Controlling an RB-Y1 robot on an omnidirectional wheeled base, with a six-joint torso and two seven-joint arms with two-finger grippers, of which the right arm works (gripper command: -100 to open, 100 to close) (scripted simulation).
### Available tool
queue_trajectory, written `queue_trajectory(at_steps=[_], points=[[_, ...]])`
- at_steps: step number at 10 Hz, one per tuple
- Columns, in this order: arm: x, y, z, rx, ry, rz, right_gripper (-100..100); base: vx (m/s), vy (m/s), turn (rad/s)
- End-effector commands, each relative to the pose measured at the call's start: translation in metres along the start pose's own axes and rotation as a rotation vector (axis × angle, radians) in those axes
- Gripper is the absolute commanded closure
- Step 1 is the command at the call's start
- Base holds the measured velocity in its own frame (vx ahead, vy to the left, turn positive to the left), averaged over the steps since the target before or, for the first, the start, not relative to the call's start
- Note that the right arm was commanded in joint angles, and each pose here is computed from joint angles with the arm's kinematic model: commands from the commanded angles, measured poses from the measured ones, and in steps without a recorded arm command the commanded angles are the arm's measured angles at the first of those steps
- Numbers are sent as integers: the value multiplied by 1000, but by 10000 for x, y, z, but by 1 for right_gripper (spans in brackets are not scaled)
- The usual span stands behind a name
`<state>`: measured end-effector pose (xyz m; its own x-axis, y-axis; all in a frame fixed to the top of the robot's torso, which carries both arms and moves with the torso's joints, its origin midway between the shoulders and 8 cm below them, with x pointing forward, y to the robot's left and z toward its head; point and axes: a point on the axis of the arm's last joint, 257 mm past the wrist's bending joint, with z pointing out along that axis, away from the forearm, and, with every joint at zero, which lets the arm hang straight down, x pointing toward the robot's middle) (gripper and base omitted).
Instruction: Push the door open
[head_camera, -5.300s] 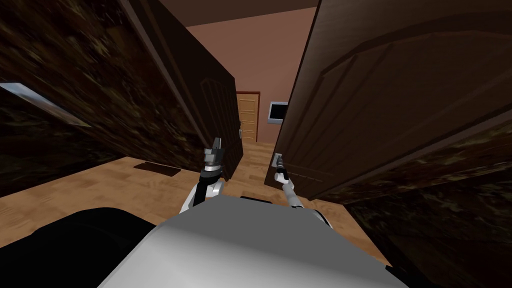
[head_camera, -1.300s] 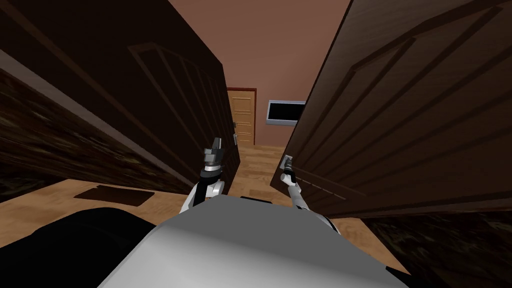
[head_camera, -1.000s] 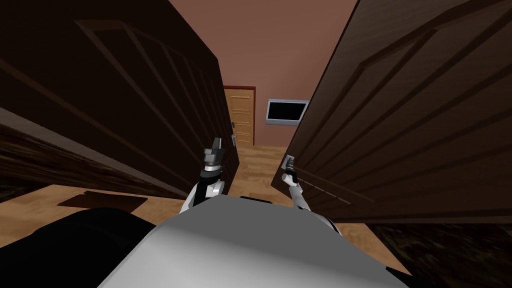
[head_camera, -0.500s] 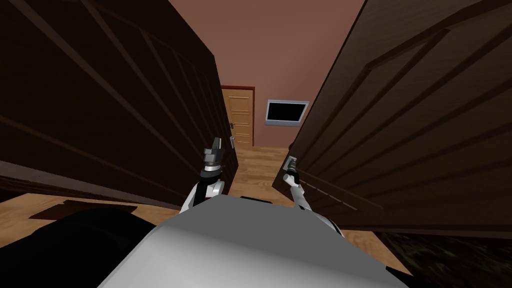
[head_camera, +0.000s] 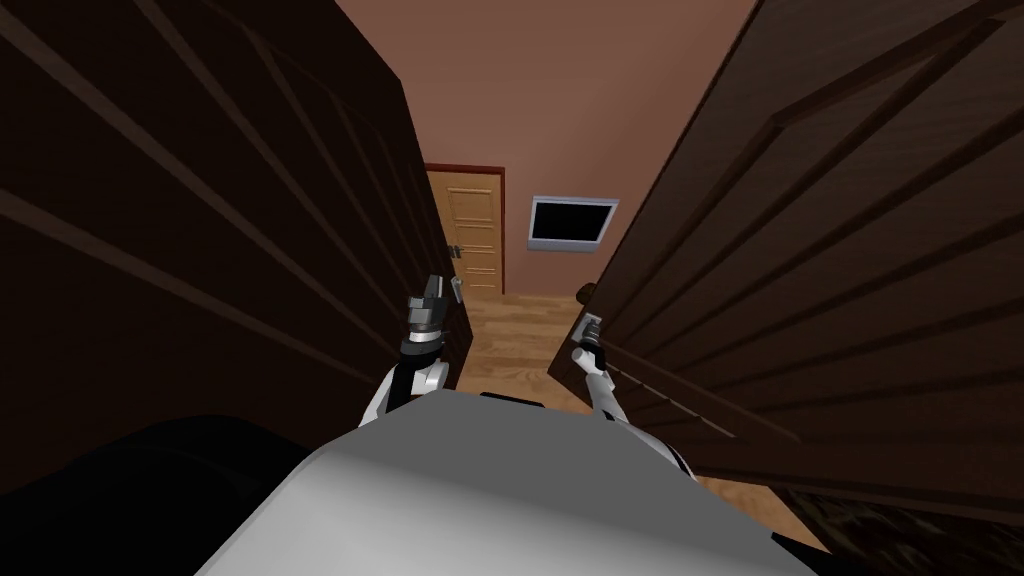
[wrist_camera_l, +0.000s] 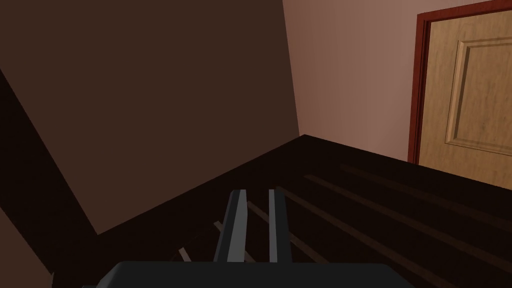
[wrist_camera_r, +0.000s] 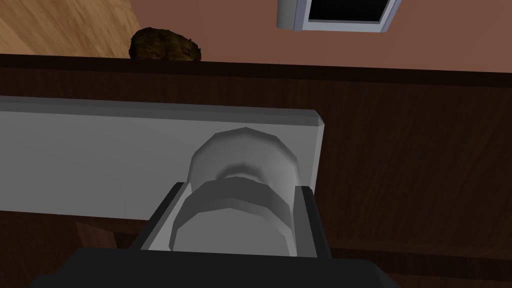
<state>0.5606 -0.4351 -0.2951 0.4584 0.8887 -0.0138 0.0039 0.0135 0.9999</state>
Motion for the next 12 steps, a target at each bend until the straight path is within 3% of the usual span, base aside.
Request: queue_trajectory(at_steps=[1,9,11,12], points=[[-202,1,28,-5,-37,-2,100,195,59,-84],[-667,-17,44,2,-132,11,100,187,50,-63],[-677,-54,31,9,-134,10,100,133,14,-46],[-800,-29,39,3,-159,11,100,120,-8,-25]])
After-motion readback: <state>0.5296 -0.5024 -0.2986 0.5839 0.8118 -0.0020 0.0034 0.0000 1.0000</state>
